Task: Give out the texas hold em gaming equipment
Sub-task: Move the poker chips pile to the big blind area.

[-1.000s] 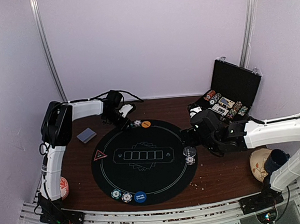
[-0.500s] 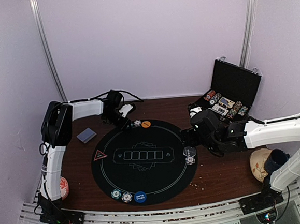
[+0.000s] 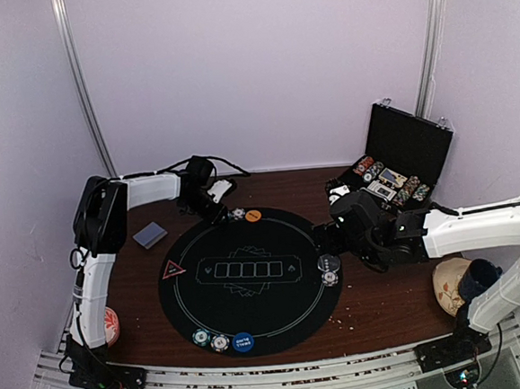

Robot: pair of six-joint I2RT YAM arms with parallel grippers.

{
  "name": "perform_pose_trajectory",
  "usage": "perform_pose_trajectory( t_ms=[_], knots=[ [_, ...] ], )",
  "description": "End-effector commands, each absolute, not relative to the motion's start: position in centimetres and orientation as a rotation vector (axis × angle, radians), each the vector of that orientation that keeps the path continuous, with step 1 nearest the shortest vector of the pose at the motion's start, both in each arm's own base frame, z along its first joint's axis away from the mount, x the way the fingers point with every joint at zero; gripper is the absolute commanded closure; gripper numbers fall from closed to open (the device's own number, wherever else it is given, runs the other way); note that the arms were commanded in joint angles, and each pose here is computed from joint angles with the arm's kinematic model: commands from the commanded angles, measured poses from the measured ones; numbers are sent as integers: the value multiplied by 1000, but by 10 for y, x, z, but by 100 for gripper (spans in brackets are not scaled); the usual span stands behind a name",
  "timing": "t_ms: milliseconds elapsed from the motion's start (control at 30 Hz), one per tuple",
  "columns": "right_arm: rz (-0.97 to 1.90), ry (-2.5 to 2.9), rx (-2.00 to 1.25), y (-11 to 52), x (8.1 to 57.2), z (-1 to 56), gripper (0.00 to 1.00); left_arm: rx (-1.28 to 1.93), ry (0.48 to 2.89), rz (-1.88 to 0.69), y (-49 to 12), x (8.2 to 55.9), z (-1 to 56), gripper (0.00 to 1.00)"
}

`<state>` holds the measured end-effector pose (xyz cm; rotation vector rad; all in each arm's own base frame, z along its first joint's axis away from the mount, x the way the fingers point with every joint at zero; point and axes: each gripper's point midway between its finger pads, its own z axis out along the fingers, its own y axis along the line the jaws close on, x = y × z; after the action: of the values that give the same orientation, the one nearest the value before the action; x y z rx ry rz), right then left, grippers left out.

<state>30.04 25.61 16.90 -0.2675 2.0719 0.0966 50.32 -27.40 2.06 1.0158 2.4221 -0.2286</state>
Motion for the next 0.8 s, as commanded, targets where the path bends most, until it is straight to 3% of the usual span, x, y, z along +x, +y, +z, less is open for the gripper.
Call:
perform_pose_trajectory(
  t_ms=[0,133,533,767],
  knots=[
    [91,2050,-245,255,301,175,1,1026,2491,-165,-268,498,-20,66],
    [91,2047,-240,253,301,176,1,1025,2500,-140,-264,497,-23,64],
    [98,2045,-241,254,300,178,1,1023,2473,-147,-261,490,-1,42],
    [90,2042,-234,252,300,178,0,1060,2437,-206,-263,475,21,25]
  ],
)
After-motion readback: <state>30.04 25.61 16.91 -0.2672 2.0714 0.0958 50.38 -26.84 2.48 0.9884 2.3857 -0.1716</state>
